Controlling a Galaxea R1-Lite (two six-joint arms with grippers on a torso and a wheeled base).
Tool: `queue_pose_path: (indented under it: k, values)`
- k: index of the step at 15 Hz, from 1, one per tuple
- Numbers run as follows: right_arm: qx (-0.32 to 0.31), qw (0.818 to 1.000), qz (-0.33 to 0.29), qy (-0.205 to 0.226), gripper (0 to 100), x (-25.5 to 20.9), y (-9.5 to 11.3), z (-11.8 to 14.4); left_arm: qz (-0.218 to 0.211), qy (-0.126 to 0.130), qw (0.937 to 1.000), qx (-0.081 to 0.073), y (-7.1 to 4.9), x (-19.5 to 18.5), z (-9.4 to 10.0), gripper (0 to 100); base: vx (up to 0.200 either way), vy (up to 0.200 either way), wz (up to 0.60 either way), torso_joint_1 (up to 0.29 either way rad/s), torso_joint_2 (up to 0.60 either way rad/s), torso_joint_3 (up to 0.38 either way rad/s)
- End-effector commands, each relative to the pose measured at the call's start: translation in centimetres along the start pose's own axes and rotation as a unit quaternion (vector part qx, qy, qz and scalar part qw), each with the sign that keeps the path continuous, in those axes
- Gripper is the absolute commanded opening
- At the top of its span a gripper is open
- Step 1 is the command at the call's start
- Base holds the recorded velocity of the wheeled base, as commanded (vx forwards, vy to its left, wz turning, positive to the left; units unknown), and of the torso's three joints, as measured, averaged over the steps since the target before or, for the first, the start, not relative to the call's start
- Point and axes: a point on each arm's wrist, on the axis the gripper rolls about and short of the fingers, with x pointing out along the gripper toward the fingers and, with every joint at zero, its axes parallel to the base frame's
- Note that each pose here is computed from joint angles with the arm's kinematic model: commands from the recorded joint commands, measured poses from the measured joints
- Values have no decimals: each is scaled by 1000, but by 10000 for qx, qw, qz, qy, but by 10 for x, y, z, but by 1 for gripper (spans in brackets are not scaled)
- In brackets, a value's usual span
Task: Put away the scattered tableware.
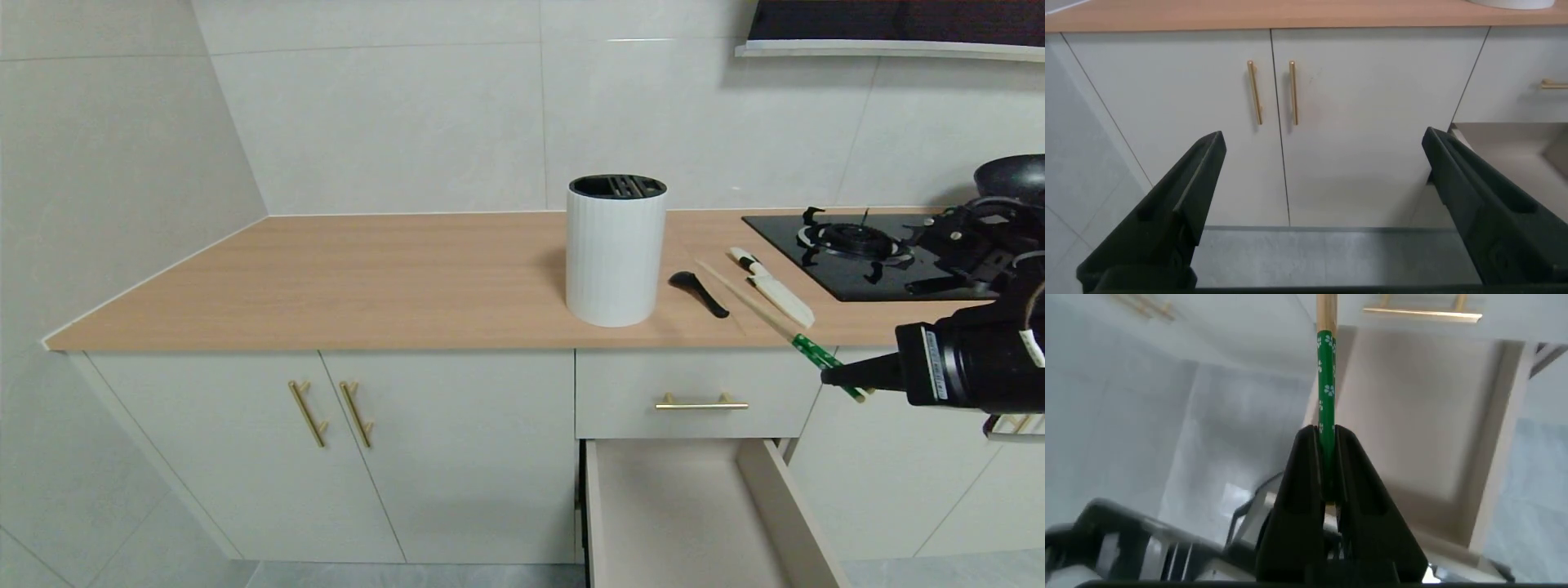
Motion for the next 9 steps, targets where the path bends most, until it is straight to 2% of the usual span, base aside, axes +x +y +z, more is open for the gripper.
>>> queue_pose_path:
  k: [1, 4, 9]
  values:
    - [-246, 9992, 263, 169, 0, -8, 10, -16, 3, 0, 10000, -1, 0, 0, 0, 100, 0, 0, 0, 0, 0, 0]
    - [-489, 9938, 748, 664, 0, 4, 25, -31, 3, 8, 10000, -1, 0, 0, 0, 100, 0, 0, 0, 0, 0, 0]
    - [-476, 9908, 654, 1087, 0, 28, 24, -37, 3, 0, 10000, -1, 0, 0, 0, 100, 0, 0, 0, 0, 0, 0]
